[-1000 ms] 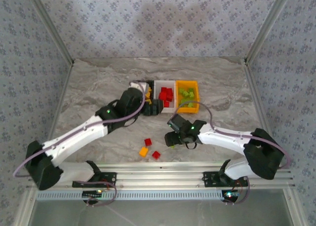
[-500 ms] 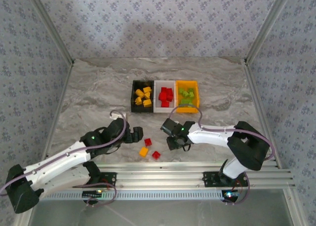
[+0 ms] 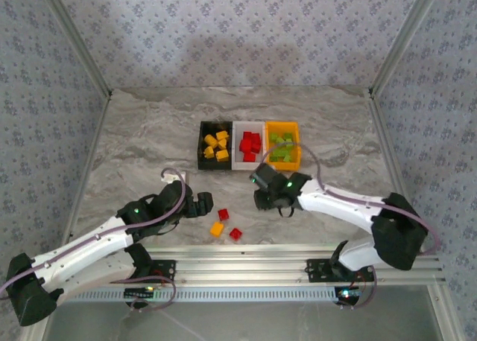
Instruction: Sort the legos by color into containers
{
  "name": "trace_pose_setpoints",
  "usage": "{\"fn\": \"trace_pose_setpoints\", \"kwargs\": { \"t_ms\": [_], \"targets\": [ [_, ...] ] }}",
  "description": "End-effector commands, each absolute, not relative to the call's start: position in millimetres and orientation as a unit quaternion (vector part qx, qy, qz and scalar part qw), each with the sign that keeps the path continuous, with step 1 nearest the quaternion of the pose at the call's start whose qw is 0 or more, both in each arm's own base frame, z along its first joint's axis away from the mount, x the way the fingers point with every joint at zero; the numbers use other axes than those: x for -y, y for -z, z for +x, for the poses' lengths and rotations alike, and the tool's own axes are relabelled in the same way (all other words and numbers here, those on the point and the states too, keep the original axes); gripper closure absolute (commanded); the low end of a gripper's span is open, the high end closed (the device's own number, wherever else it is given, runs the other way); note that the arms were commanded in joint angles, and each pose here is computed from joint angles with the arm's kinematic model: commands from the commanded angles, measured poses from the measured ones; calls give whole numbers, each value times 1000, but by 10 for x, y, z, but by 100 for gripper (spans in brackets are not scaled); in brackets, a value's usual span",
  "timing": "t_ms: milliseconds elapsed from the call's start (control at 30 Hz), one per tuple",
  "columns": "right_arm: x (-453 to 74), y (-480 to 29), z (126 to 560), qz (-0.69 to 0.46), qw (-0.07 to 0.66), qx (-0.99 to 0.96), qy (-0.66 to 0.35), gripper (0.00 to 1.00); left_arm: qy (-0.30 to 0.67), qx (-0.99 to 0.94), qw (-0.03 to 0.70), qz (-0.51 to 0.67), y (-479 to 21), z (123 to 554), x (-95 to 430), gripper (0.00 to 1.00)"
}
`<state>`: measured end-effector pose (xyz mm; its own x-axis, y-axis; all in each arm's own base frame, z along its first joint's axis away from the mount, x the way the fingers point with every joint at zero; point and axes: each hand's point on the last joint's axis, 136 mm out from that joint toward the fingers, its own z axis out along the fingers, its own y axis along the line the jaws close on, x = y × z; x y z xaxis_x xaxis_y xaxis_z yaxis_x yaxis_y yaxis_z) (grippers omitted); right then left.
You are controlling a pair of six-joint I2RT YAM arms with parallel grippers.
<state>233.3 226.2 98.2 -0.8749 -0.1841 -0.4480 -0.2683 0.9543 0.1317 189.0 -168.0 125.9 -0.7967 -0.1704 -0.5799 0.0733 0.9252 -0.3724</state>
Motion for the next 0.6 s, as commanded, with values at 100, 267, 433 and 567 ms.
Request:
{"fn": "trace_pose_setpoints", "kwargs": {
  "t_ms": [100, 267, 433, 567],
  "targets": [
    [-1860, -1607, 3251, -7, 321, -943, -87, 65, 194, -927, 320, -9, -1217, 1879, 1714, 1],
    [-1701, -1580, 3928, 53, 321, -943, -73, 64, 192, -932, 308, 7, -1169, 1861, 1762, 1],
    [-1628, -1348, 4306, 75, 293, -952, -50, 61, 193, -935, 297, 22, -1111, 1831, 1799, 1],
    [-1641, -1254, 4467, 83, 278, -955, -53, 38, 195, -938, 284, 32, -1044, 1801, 1838, 0]
  ]
}}
